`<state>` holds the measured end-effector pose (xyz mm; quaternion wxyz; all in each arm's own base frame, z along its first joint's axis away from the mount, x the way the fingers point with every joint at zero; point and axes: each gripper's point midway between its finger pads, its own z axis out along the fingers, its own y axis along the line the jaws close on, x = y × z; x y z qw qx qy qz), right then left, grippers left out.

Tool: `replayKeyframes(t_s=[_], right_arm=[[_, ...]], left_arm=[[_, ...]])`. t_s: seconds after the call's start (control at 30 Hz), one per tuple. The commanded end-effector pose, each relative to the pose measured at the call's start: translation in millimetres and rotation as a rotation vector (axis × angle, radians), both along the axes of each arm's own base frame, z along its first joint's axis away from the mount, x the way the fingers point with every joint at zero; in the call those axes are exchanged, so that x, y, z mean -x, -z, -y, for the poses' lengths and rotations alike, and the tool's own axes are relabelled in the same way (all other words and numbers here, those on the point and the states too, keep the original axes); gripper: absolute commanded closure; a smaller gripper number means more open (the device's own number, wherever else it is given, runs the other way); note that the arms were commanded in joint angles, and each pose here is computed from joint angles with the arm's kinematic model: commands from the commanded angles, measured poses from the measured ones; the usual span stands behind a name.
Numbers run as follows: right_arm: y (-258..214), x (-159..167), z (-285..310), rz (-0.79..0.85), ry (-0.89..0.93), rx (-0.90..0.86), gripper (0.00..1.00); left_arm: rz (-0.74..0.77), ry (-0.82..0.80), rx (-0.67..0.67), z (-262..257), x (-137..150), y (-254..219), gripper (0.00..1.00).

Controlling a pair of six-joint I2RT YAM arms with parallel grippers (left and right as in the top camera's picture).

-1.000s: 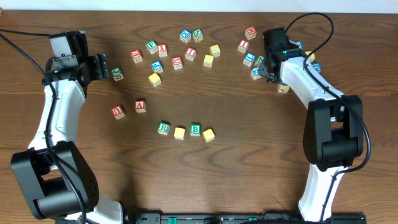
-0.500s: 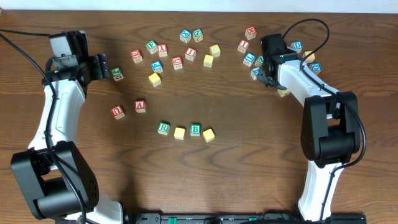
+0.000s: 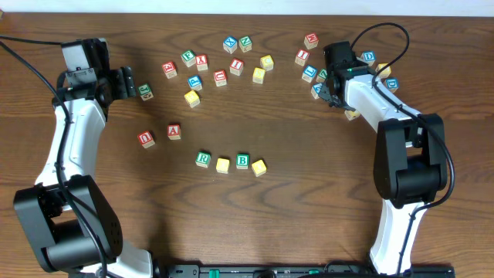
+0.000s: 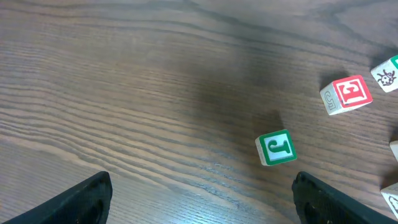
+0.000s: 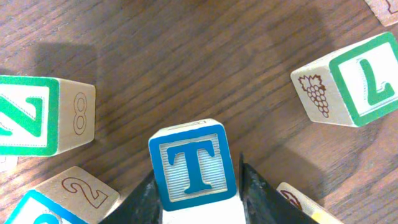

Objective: Spell out ROBOT
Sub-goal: 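Lower the right gripper around the blue T block and close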

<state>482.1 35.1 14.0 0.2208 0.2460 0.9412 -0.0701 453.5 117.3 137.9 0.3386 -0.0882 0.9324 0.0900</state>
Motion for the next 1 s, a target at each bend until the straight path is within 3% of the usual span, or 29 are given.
replayKeyframes(t_s=[0.0, 0.53, 0.73, 0.97], right_arm=[[3.6, 1.5, -0.8, -0.005, 0.002, 0.019, 0.69], [2.2, 0.6, -0.9, -0.009, -0.023, 0.029, 0.69], [2.3, 0.7, -0.9, -0.01, -0.024, 0.03, 0.52], [2.2, 0.5, -1.0, -0.011, -0.031, 0.033, 0.45]], left_arm=[[-0.002, 0.0, -0.005, -1.7, 0.7, 1.3, 0.09], [-0.003, 0.0, -0.005, -1.7, 0.8, 1.3, 0.09], [-0.003, 0.0, -0.006, -1.8, 0.8, 1.3, 0.09], [-0.003, 0.0, -0.006, -1.8, 0.8, 1.3, 0.09]])
